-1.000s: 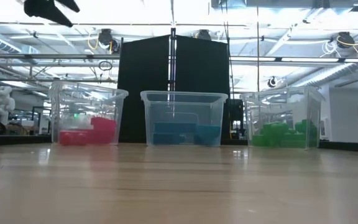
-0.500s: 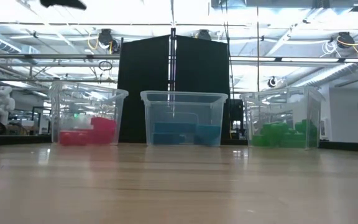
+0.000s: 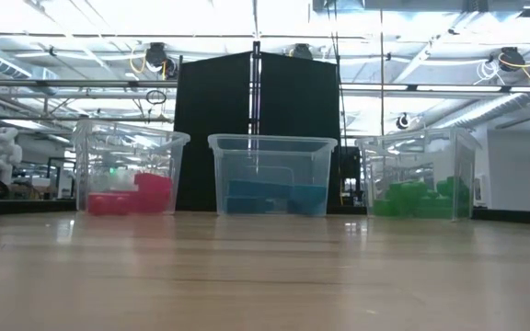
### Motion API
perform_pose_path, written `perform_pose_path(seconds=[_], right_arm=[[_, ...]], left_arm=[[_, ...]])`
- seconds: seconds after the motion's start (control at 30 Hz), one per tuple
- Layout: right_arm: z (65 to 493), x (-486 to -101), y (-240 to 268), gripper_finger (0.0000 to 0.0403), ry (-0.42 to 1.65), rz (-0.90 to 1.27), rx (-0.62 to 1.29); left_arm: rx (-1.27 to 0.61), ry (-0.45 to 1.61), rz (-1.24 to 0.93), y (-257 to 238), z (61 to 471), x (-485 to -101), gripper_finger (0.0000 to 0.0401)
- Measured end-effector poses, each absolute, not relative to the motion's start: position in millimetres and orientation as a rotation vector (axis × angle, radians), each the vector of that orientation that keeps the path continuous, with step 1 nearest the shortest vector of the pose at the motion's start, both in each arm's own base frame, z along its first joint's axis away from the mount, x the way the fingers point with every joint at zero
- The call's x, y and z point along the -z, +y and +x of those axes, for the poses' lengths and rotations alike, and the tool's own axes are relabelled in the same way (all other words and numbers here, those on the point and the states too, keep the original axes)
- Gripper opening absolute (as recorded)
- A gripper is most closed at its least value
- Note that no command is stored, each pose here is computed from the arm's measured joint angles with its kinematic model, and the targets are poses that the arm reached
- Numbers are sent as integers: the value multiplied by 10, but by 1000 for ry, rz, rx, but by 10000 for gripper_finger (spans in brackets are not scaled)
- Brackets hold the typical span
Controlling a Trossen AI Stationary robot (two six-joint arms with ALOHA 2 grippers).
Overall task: Sort blocks
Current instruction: Return to Home Position
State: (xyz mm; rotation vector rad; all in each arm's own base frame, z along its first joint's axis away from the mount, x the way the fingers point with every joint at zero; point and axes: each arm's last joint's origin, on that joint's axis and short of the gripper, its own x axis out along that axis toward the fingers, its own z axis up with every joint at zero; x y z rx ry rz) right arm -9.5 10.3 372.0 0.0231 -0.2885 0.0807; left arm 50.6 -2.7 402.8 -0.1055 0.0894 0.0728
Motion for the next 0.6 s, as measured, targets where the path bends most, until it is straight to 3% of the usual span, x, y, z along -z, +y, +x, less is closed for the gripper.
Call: perform_pose_path(seconds=[0.3, 0.6], right_arm=[[160, -3270, 50, 366, -281, 94, -100], [337, -3019, 19, 366, -246, 144, -129]], left_arm=[[11, -67, -168, 20, 187, -3550, 336], [120, -92, -220, -46, 354, -2890, 336]])
